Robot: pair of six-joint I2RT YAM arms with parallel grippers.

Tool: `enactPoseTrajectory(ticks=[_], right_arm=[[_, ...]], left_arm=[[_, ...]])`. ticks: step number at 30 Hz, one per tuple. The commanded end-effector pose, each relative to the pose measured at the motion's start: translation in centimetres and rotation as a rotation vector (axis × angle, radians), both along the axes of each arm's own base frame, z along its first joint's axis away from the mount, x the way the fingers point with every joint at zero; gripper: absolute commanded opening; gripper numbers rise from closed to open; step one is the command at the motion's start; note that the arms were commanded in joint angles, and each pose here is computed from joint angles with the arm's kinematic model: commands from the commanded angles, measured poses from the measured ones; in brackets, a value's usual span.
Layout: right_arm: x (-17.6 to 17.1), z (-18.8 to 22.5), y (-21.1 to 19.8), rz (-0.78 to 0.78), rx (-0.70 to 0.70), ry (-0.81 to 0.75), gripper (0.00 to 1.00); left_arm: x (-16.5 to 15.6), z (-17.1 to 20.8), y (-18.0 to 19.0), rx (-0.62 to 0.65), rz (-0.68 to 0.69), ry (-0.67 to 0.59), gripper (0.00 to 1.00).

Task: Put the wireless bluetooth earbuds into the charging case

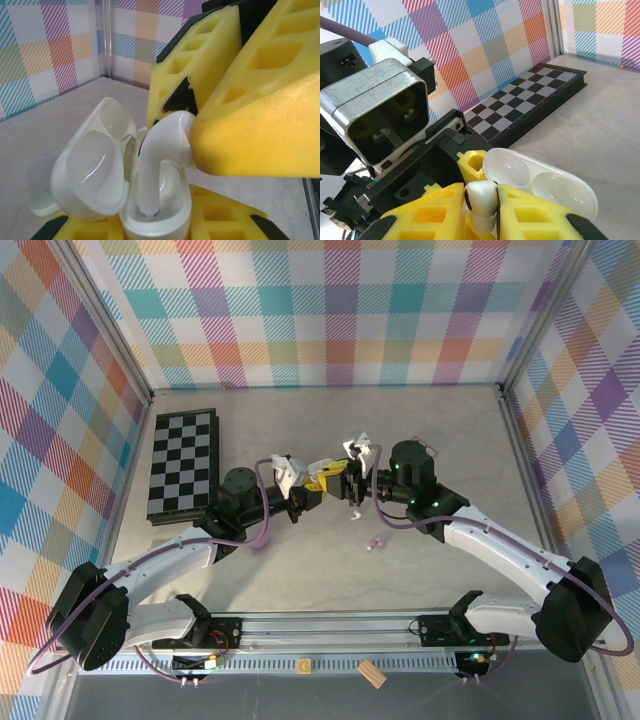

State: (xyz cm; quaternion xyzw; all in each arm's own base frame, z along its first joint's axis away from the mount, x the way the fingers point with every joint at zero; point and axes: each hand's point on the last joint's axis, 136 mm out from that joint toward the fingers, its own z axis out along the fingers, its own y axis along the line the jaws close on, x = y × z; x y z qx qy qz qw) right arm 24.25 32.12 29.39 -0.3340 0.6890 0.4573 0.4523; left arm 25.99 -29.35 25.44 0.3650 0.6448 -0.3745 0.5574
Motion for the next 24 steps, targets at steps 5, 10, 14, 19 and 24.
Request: enactPoseTrajectory(ticks=[5, 10, 14, 19, 24], right_arm=[[-1.0, -0.8, 0.6, 0.058, -0.036, 0.063, 0.22], [-1.3, -1.0, 0.1, 0.050, -0.075, 0.092, 0.21], [-1.6, -0.9, 0.0, 0.059, -0.080, 0.103, 0.21], [-2.0, -0.7, 0.2, 0.080, -0.070, 0.117, 0.21], [-1.6, -1.0, 0.5, 0.078, -0.079, 0.133, 0.21]], left_arm=[[-0.3, 2.7, -0.2, -0.041, -0.018, -0.096, 0.01], [-0.3, 2.3, -0.2, -0.018, -0.013, -0.104, 0.02], [-0.1, 2.0, -0.1, -0.001, -0.006, -0.111, 0.01], [-0.2, 2.2, -0.2, 0.001, -0.011, -0.116, 0.01], [-0.5, 2.2, -0.2, 0.013, -0.026, -0.137, 0.02]])
